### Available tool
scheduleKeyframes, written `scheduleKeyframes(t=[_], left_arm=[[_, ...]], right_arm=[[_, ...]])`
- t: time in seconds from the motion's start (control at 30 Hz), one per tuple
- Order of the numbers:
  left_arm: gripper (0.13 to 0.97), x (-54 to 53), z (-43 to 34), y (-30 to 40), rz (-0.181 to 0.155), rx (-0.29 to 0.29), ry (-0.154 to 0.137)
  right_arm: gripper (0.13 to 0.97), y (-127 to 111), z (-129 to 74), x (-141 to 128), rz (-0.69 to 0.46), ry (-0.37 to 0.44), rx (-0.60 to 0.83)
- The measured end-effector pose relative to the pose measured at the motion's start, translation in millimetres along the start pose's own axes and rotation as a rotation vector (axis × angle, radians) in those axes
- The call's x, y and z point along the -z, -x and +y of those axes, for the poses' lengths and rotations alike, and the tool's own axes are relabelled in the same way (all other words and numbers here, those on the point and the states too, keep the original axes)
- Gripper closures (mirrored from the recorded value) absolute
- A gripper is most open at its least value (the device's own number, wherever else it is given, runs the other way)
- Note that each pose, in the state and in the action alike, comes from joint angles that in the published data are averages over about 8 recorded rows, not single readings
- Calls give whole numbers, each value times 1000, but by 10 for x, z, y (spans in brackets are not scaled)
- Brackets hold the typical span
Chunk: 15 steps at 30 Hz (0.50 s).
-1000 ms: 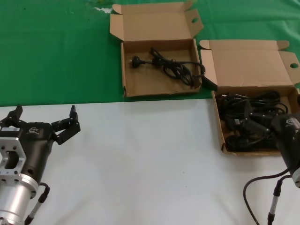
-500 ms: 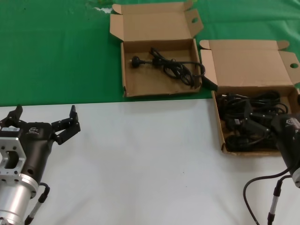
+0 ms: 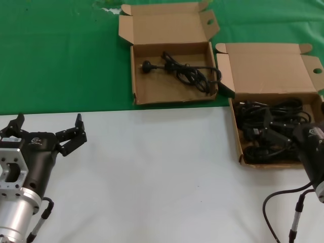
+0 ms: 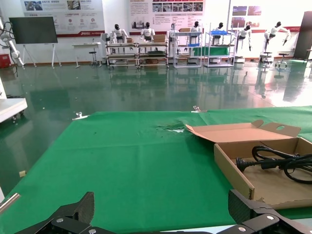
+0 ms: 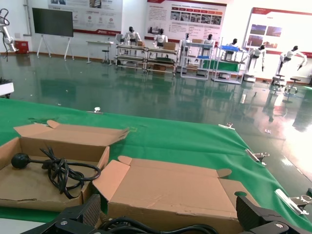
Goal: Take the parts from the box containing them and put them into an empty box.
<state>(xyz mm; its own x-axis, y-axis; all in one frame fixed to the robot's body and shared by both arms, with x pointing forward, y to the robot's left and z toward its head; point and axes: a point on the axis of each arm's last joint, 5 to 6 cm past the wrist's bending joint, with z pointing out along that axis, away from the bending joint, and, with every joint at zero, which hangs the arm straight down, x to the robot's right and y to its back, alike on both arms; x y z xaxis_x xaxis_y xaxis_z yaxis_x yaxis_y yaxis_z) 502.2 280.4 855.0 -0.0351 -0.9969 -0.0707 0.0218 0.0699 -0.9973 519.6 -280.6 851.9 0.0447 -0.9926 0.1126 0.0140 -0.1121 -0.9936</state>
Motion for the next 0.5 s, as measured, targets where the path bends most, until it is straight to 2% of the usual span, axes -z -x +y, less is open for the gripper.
scheduleKeyframes(t=[0.5], left_arm=[[132, 0, 0, 0, 0, 0, 0]], right_arm=[[130, 0, 0, 0, 0, 0, 0]])
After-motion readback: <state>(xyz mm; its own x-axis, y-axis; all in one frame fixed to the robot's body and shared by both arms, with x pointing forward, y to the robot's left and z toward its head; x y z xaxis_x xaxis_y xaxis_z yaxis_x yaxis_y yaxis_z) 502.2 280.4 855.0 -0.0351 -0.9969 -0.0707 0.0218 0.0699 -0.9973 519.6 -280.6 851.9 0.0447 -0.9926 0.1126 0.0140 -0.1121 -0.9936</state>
